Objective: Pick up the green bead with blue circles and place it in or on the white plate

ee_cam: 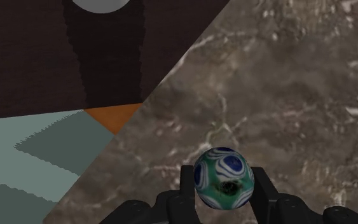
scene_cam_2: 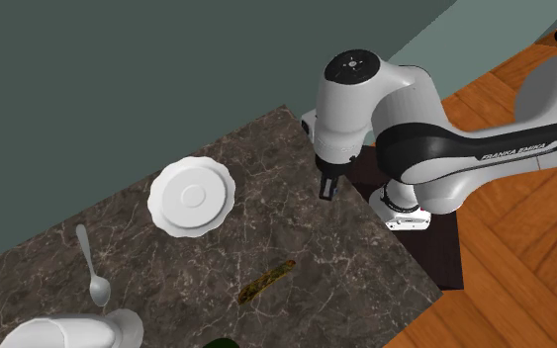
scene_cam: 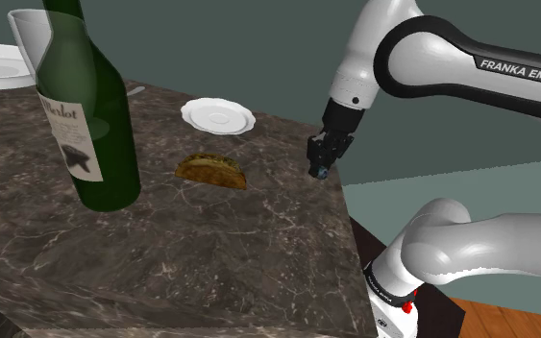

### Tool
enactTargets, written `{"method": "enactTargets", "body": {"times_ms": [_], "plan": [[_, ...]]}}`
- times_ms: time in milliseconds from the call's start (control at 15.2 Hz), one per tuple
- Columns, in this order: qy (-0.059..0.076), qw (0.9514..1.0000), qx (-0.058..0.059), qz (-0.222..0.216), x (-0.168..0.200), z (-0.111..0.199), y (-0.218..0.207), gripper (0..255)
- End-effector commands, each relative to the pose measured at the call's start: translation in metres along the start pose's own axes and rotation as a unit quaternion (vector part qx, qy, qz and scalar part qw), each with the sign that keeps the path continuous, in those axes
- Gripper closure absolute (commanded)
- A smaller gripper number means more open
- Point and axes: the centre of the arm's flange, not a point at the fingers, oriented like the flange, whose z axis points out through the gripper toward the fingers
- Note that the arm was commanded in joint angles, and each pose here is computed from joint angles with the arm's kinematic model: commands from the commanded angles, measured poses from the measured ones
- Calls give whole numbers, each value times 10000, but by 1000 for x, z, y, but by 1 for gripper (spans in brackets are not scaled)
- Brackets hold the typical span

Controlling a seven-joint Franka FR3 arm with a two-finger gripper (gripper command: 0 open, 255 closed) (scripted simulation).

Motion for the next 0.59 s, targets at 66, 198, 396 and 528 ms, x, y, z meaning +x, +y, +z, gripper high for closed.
{"method": "enactTargets", "body": {"times_ms": [66,198,396,528], "plan": [[0,10000,0,0,-2,-14,-1,255],[0,10000,0,0,-3,-24,-2,255],[0,10000,0,0,-4,-40,-4,255],[0,10000,0,0,-5,-51,-5,255]]}}
